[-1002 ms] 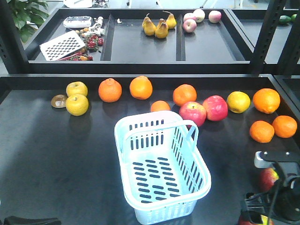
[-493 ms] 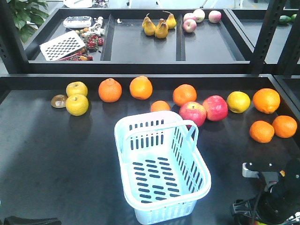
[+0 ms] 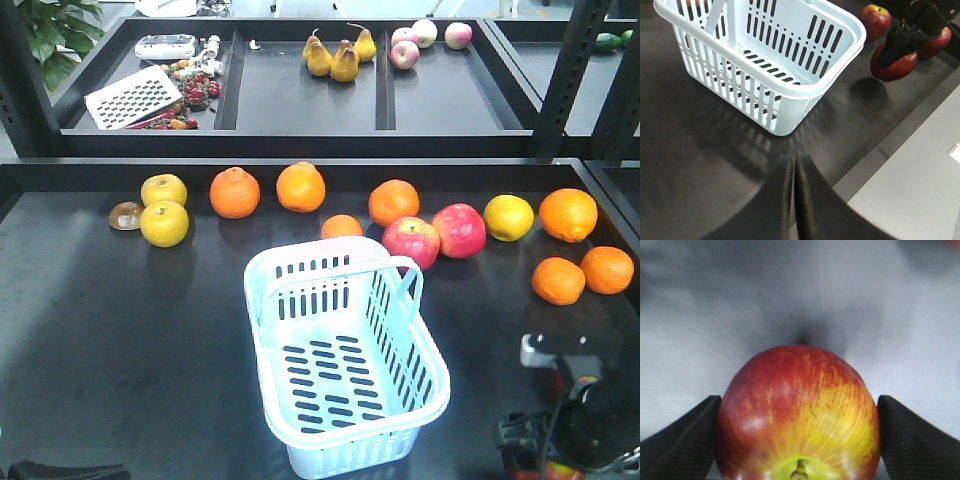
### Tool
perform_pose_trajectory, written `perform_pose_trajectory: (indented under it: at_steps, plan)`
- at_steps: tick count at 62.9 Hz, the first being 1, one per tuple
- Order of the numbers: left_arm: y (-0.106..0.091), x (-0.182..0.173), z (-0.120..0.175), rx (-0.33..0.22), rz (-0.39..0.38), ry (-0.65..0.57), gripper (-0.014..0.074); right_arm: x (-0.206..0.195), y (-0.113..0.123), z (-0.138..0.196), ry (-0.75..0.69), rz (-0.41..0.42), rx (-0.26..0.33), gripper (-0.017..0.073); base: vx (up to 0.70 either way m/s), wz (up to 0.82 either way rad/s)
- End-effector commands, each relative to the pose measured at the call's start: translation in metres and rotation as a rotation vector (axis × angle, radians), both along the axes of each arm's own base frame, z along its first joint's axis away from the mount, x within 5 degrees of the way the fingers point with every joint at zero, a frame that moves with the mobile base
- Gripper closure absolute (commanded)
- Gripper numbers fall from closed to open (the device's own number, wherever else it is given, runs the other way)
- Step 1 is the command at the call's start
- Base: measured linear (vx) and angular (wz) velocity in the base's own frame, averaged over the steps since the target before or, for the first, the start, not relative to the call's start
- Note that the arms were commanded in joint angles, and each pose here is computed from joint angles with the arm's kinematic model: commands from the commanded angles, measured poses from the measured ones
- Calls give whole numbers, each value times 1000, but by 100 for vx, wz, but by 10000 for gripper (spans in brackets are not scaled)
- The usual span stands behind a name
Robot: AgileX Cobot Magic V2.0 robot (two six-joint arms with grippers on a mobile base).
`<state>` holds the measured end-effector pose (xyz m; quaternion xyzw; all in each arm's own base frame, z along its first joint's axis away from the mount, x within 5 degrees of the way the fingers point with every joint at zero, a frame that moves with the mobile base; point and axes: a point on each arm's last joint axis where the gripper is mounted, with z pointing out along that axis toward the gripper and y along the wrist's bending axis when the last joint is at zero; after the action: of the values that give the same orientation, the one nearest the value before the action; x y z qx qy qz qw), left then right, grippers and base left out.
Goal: Pick three apples into basket with both arms
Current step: 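Reach the right gripper down and grasp the red apple nearest it, then carry the apple over the basket and release it with the right gripper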
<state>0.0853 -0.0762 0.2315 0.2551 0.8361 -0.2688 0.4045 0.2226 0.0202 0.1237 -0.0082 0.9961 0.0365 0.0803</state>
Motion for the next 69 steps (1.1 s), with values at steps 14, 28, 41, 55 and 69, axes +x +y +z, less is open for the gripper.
perform_pose_trajectory:
  at_steps: [14, 28, 41, 55, 69]
  plan:
    - [-1, 5, 12, -52, 39, -31, 600, -25, 4, 85, -256, -32, 93, 568, 0, 0]
    - [-1, 5, 12, -52, 40, -33, 600, -35, 22, 116, -425, -4, 337, 564, 0, 0]
    - [-1, 5, 12, -52, 41, -33, 600, -21, 39, 126, -551, 52, 547, 548, 0, 0]
    - [-1, 5, 12, -52, 41, -33, 600, 5, 55, 111, -551, 74, 680, 483, 0, 0]
    - [-1, 5, 12, -52, 41, -33, 600, 36, 93, 98, -516, 208, 614, 379, 0, 0]
